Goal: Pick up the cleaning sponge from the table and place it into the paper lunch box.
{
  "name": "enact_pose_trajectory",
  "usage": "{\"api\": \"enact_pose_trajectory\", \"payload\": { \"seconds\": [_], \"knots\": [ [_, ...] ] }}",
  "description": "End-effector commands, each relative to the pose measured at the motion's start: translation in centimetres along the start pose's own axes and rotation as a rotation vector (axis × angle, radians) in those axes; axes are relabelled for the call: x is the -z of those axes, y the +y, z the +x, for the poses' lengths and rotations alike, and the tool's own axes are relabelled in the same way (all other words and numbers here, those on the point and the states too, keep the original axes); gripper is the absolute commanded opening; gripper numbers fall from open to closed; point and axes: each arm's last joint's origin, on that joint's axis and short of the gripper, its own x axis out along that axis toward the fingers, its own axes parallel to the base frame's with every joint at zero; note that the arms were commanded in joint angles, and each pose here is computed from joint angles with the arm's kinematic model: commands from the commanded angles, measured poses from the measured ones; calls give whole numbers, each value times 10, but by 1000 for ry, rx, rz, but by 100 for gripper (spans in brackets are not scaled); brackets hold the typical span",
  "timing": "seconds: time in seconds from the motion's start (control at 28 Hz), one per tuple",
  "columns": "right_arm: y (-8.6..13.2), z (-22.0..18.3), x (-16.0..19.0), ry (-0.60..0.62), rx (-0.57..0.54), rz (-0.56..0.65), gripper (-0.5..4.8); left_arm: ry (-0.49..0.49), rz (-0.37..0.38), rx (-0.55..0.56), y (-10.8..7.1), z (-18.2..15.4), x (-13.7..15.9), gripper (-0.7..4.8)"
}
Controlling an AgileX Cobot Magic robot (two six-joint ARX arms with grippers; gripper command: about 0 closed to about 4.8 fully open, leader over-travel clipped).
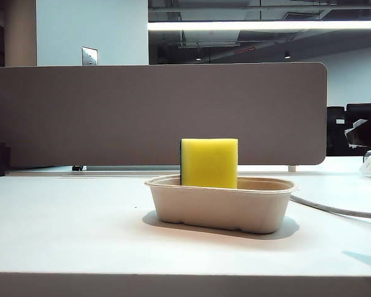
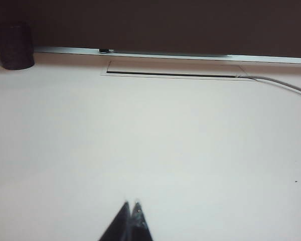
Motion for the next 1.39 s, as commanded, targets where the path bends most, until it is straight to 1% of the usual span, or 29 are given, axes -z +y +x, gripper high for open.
{"api": "enact_pose_trajectory", "payload": {
  "seconds": [0.04,1.39],
  "knots": [
    [0,0,-2,-16,1,1,-5,-12,-2,-31,1,0,-1,-4],
    [0,0,-2,-16,1,1,-5,-16,2,-30,1,0,-2,-4]
  ]
}}
